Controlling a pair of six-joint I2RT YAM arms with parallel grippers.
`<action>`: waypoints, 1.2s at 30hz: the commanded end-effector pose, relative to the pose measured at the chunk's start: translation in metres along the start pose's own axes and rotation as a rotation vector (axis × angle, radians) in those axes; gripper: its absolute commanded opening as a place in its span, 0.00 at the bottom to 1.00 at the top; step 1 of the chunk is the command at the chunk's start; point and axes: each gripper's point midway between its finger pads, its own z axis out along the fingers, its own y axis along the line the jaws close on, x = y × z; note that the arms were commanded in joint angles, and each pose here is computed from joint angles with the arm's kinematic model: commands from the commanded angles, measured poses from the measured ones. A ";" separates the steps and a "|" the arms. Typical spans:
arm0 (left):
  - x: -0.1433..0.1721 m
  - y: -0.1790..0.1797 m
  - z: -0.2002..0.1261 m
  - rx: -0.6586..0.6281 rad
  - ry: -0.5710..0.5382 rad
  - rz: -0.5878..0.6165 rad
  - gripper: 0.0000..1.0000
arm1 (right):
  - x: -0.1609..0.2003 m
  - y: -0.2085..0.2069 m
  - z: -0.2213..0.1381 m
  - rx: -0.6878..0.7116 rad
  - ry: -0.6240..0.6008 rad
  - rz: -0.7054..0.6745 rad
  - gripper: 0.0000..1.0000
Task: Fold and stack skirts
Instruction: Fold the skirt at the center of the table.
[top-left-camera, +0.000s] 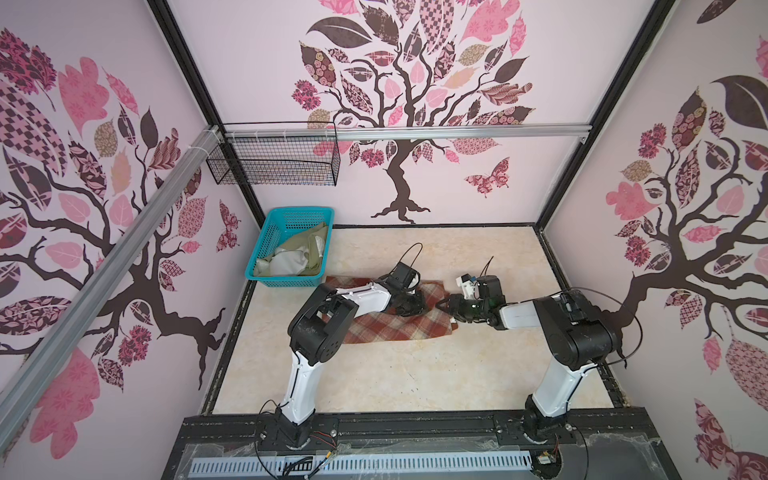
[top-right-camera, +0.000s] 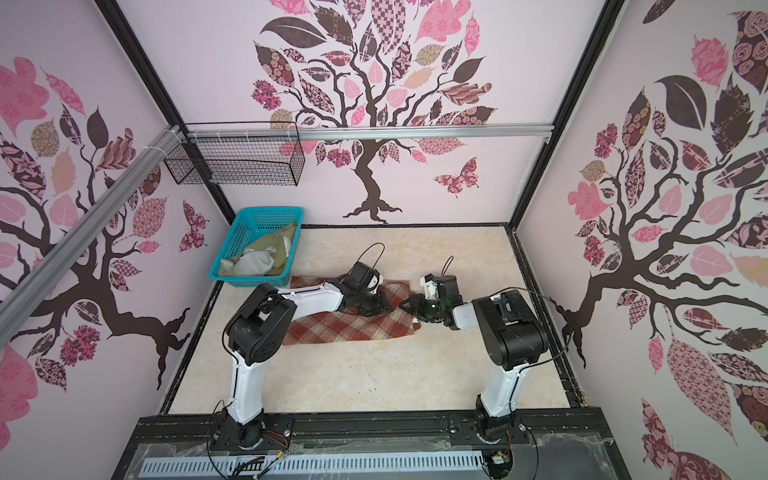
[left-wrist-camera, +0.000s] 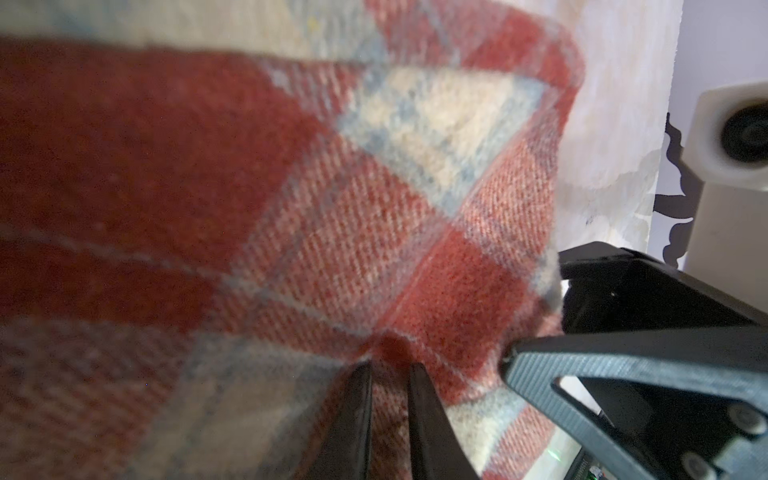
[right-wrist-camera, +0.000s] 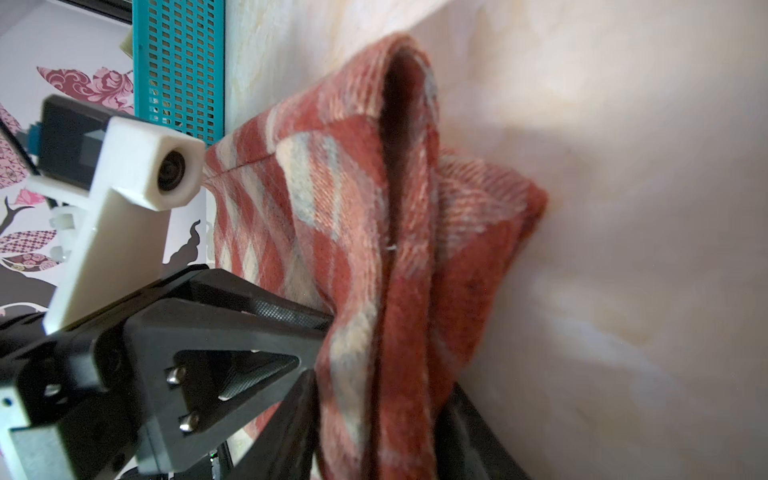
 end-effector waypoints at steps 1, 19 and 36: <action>0.009 0.000 0.014 -0.008 0.038 -0.007 0.20 | 0.014 -0.008 0.008 0.019 0.048 0.050 0.37; -0.035 0.022 -0.070 0.035 -0.148 -0.111 0.18 | -0.013 0.022 -0.039 0.176 -0.015 -0.065 0.00; 0.003 0.115 -0.136 -0.165 -0.249 -0.234 0.18 | -0.041 0.020 -0.097 0.499 -0.053 -0.219 0.00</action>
